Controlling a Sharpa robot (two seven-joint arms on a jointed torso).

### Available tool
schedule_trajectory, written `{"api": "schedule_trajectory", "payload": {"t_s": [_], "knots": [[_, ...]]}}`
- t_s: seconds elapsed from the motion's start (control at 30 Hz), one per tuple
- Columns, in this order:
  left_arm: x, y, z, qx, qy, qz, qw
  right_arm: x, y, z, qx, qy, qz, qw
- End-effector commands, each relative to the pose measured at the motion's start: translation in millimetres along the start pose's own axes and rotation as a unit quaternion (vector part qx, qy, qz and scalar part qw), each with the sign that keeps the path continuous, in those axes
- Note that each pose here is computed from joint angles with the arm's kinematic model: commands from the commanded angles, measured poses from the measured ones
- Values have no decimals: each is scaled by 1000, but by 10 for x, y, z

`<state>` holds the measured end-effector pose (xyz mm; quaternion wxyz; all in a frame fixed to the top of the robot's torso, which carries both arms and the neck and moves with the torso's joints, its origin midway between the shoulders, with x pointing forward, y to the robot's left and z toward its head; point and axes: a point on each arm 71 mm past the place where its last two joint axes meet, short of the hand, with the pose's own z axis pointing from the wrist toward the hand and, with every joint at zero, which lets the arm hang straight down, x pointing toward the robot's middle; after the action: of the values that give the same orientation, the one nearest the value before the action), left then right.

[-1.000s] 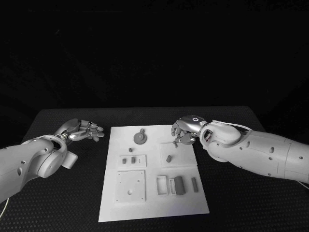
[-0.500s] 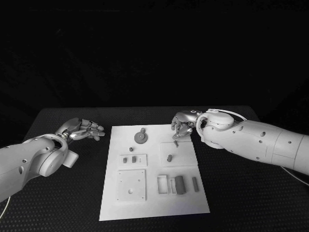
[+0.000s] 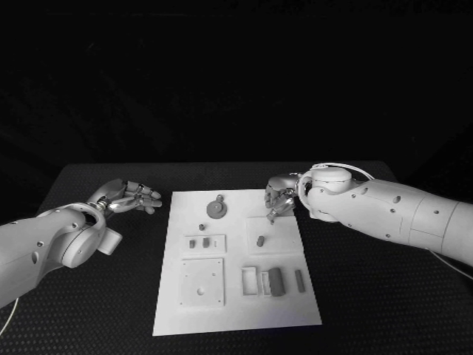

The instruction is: Assemble the parts on the task board

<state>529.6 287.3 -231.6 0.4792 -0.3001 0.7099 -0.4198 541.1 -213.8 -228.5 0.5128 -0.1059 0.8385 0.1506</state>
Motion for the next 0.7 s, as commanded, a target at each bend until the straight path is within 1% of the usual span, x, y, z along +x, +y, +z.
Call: {"api": "schedule_trajectory", "payload": {"t_s": [0.03,0.33,0.53,0.7], "knots": [[20,-16,5,3,8,-5,1000,36,16,15,0,28,-11,1000],[26,-18,8,2,9,-5,1000,19,103,72,-17,16,-9,1000],[23,-16,6,2,9,-5,1000,26,116,86,-20,20,-10,1000],[24,-16,7,2,9,-6,1000,50,120,96,-20,30,-11,999]]}}
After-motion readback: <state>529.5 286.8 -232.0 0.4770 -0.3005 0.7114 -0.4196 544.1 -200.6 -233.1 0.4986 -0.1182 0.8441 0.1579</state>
